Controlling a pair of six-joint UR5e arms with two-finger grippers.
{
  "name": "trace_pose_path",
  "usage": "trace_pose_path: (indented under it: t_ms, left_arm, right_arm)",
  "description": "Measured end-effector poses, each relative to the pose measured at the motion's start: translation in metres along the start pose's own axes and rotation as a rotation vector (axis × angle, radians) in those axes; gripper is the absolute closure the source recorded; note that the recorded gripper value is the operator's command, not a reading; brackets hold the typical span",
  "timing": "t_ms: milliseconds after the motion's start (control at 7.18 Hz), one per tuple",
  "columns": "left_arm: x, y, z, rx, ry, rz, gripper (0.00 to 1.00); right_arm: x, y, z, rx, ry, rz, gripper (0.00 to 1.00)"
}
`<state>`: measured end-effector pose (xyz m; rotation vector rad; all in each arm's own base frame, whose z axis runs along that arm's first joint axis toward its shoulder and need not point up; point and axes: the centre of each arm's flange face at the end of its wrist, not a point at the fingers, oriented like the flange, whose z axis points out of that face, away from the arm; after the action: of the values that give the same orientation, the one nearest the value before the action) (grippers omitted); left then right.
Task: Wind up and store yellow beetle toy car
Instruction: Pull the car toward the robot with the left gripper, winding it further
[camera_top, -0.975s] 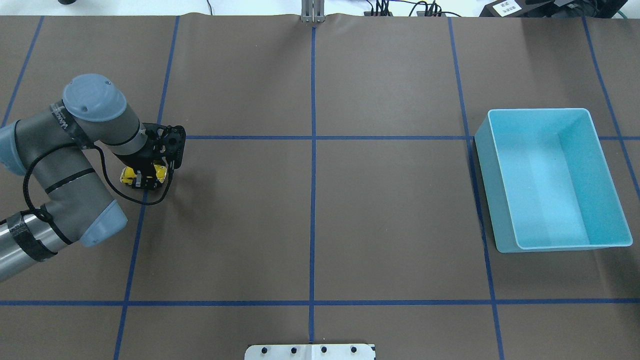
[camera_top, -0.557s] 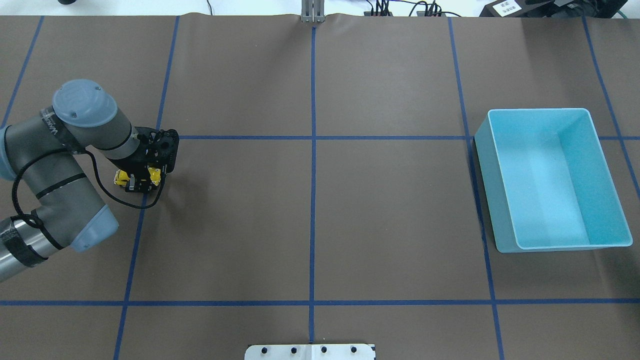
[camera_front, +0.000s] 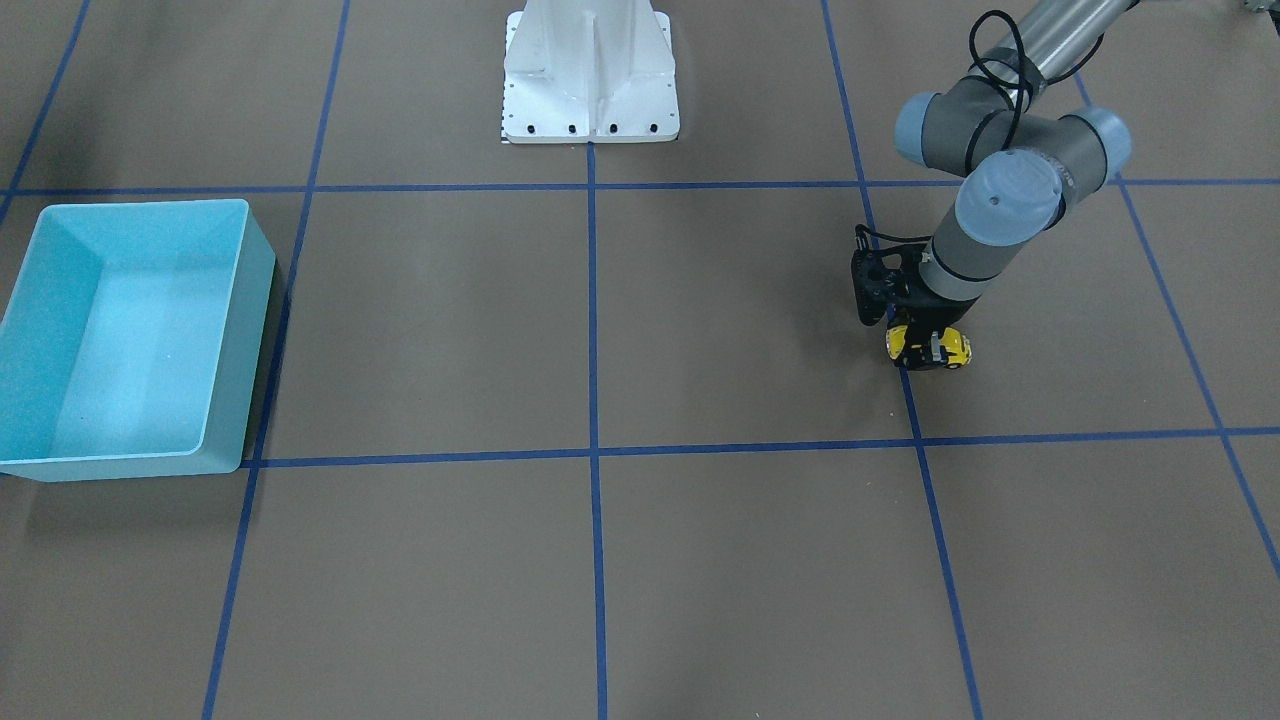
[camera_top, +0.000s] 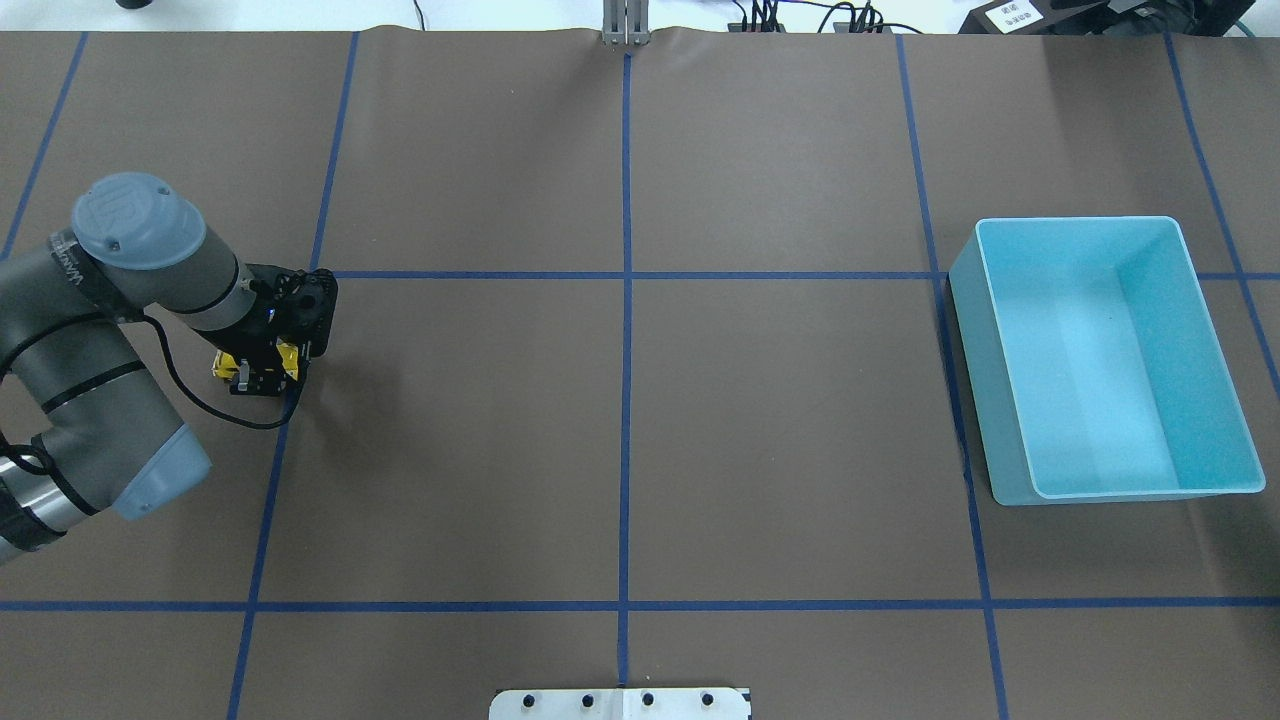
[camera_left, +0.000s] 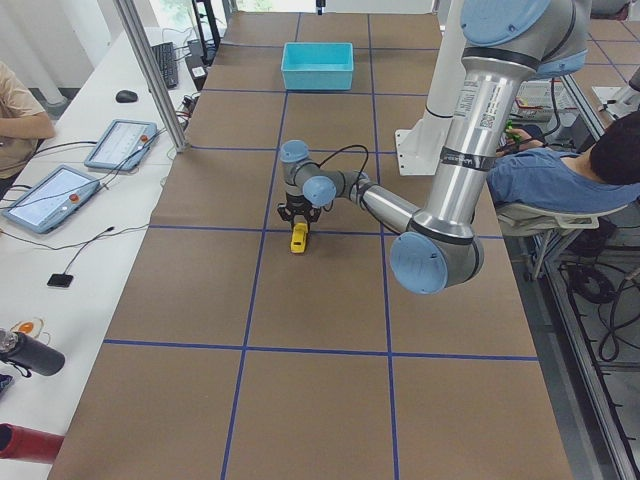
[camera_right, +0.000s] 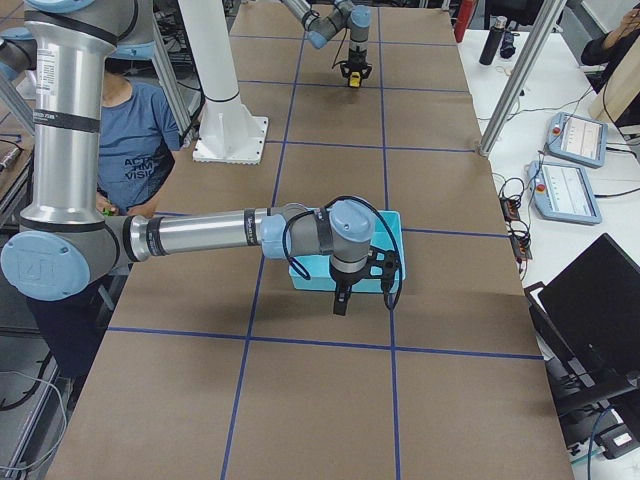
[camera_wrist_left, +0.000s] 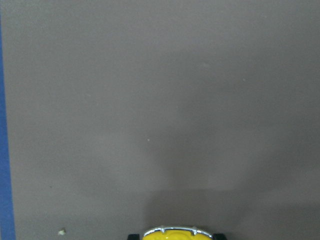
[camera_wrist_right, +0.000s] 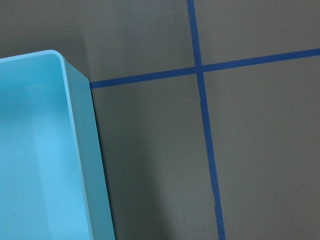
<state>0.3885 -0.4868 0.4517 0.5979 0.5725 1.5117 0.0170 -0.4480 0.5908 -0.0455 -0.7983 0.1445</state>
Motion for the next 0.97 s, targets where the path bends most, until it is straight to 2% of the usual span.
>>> trace_pose_path:
  t_ms: [557,975]
  left_arm:
    - [0.007,0.013,0.004,0.01,-0.008,0.009,1.0]
    - [0.01,0.023,0.007,0.009,-0.009,0.051,1.0]
  right_arm:
    - [0.0,0.0,0.0,-0.001,0.0,0.001,0.0]
    - [0.001,0.0,0.001,-0.001,0.0,0.001,0.0]
